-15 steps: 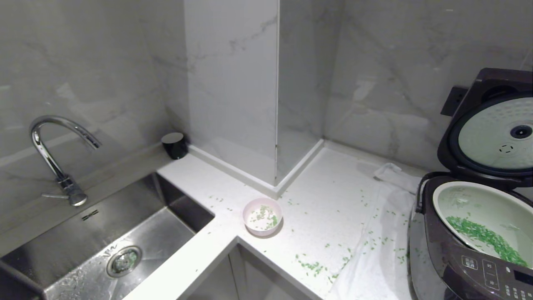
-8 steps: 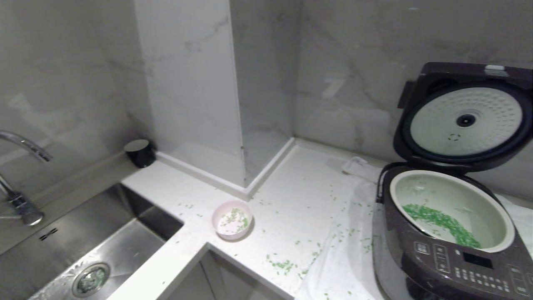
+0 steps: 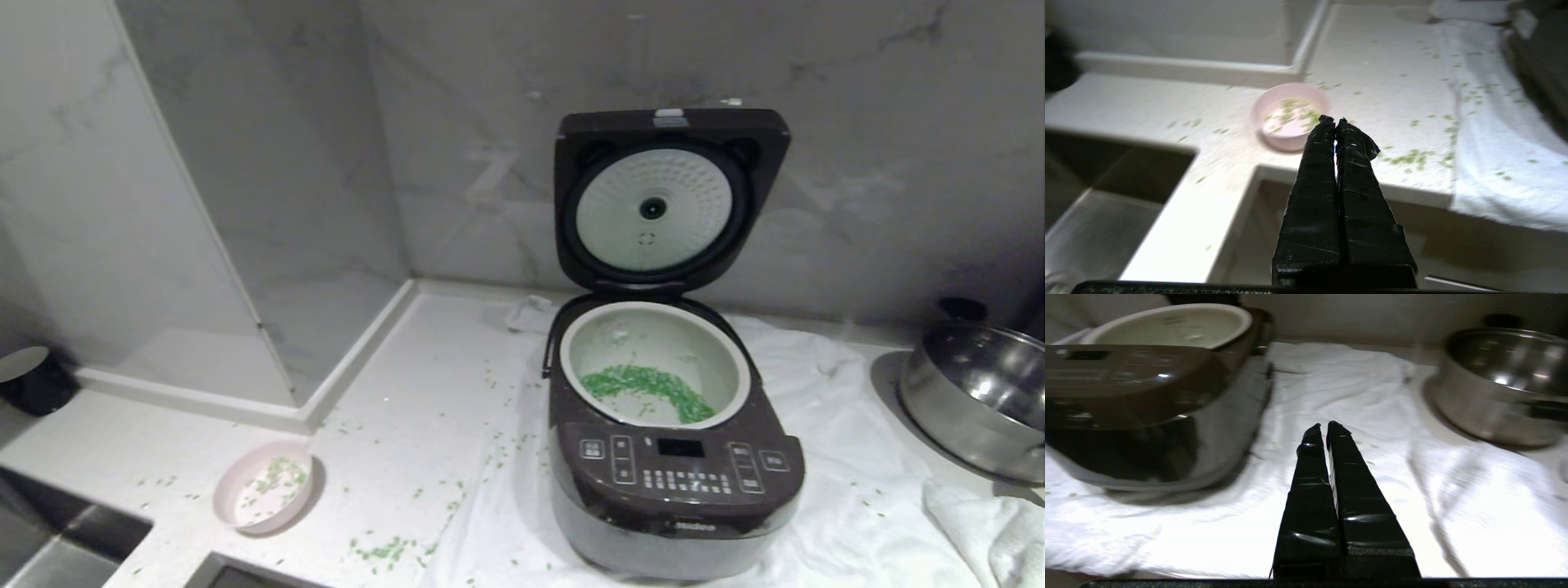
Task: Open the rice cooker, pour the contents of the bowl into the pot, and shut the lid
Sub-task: Pour the water from the bowl into the rice cooker
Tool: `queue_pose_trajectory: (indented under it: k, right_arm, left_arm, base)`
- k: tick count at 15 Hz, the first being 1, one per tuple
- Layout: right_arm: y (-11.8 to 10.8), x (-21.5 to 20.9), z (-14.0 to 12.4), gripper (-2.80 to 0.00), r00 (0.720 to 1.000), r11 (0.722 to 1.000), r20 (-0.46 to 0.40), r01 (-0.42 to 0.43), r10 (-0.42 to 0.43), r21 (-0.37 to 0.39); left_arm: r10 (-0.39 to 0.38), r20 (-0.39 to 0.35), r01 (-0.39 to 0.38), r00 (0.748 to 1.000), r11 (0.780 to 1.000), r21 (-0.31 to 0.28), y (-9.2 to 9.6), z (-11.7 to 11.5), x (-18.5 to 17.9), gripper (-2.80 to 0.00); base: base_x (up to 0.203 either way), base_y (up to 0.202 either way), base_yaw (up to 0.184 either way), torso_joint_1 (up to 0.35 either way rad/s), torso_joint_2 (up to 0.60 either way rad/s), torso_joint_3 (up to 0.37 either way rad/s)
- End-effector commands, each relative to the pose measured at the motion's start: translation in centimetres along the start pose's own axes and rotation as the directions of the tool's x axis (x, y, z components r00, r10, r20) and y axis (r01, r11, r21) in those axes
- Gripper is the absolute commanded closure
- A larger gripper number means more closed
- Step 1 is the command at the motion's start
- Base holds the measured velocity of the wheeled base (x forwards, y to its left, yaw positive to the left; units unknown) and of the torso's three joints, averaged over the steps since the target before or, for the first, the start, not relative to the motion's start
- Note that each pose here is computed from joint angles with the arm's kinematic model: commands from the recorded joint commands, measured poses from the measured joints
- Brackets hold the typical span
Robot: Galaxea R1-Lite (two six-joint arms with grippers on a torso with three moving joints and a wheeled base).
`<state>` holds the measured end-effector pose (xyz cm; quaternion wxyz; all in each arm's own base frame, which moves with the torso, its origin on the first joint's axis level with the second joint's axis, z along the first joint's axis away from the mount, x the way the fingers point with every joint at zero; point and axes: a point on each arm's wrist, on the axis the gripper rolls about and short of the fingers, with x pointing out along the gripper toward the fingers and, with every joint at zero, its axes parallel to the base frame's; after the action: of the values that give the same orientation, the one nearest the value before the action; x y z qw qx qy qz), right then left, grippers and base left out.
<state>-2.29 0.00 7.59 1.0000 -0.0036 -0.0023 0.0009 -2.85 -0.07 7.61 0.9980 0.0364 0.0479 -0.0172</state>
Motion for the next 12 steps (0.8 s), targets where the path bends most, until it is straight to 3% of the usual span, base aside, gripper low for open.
queue_pose_trajectory:
  k: [1,4,12]
  right_arm:
    - [0.00,0.02,-0.03,0.00,1.000,1.000,-0.002,0.000,0.000,0.000]
    - [0.00,0.02,-0.03,0.00,1.000,1.000,-0.002,0.000,0.000,0.000]
    - [0.00,0.02,-0.03,0.00,1.000,1.000,-0.002,0.001,-0.001,0.000]
  left_arm:
    - [0.000,0.000,0.000,1.000,1.000,0.001,0.00,-0.01,-0.01,0.00]
    - [0.000,0.000,0.000,1.000,1.000,0.001,0.00,-0.01,-0.01,0.00]
    - [0.000,0.002,0.000,1.000,1.000,-0.001,0.00,0.01,-0.01,0.00]
  base:
    - [0.002,0.007,-0.179,0.007,0.00,0.006]
    - [0.003,0.005,-0.134,0.002,0.00,0.005]
    - [0.012,0.000,0.000,-0.001,0.00,0.000]
